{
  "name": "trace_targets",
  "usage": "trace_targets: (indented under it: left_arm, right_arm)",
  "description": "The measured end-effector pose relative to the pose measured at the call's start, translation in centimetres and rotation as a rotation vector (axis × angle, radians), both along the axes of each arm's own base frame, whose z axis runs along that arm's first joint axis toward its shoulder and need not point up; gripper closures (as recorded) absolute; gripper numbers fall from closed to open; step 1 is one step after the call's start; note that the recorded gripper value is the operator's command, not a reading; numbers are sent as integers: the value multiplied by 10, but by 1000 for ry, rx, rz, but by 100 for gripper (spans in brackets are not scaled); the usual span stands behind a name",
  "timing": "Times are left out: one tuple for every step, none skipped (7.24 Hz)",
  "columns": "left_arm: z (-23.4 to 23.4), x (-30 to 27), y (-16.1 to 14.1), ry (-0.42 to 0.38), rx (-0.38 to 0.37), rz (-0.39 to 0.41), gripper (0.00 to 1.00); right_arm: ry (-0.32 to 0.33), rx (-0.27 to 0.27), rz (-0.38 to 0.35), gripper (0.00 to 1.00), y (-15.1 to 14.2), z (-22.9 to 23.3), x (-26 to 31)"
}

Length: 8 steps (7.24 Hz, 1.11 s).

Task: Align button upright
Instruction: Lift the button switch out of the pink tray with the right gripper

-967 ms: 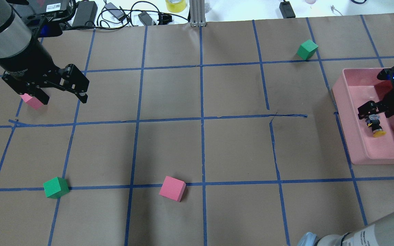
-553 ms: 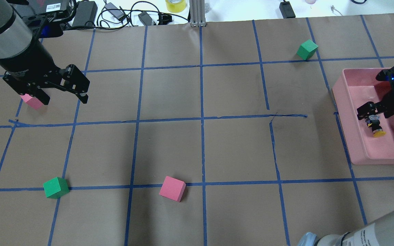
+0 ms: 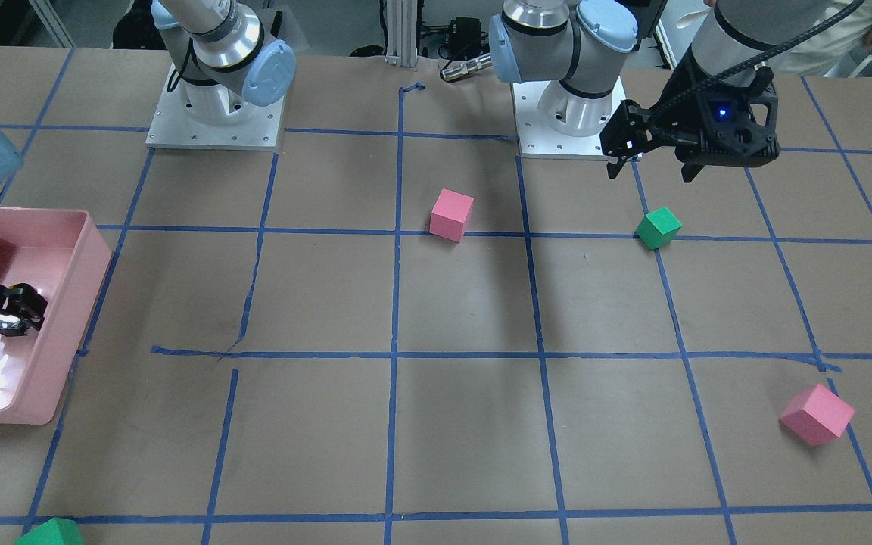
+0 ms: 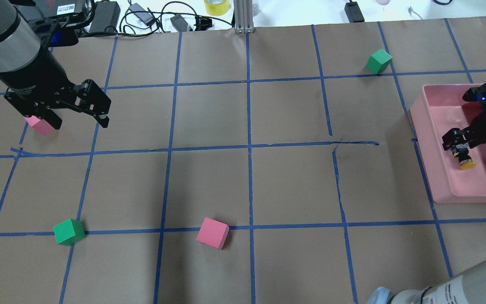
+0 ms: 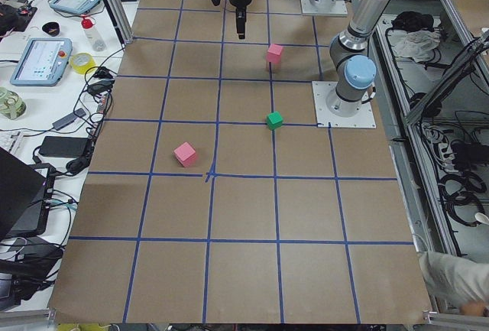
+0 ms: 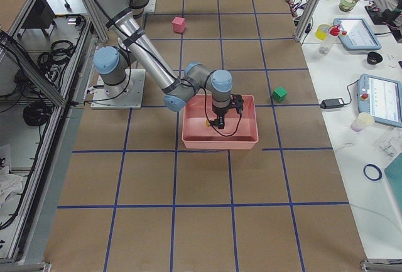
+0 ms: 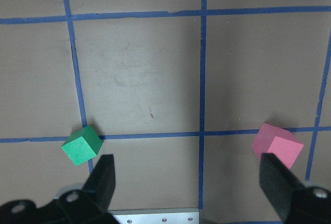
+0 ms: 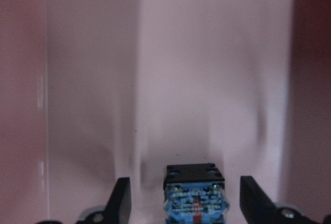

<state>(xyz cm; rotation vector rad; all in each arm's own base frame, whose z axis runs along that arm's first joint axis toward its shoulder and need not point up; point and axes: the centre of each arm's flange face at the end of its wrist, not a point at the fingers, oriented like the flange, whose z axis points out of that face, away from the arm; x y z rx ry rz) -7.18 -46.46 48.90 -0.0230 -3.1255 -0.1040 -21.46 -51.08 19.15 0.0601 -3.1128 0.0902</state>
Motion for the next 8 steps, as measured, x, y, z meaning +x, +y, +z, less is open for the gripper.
trace_targets:
  left_arm:
    - [0, 0, 0, 0, 1, 0, 0]
    - [-1, 0, 0, 0, 1, 0, 0]
    - [-1, 0, 0, 0, 1, -1, 0]
    - [-1, 0, 0, 0, 0, -1, 0]
    - [-1, 0, -1, 0, -1, -1, 0]
    - [-1, 0, -1, 0, -1, -1, 0]
    - [0, 0, -1, -1, -2, 0, 0]
    - [0, 1, -1, -1, -2, 0, 0]
  right_arm:
    - [1, 1, 18, 100, 0, 1, 0]
    - [2, 1, 29, 100, -1, 3, -1]
    - [0, 5, 34, 100, -1, 5, -1]
    - [-6, 12, 36, 100, -2, 8, -1]
    - [-11, 20, 37, 100, -4, 13, -3]
    - [-17, 29, 37, 100, -7, 20, -5]
    - [-22, 36, 38, 100, -9, 32, -6]
    - [-19, 33, 42, 100, -12, 50, -2]
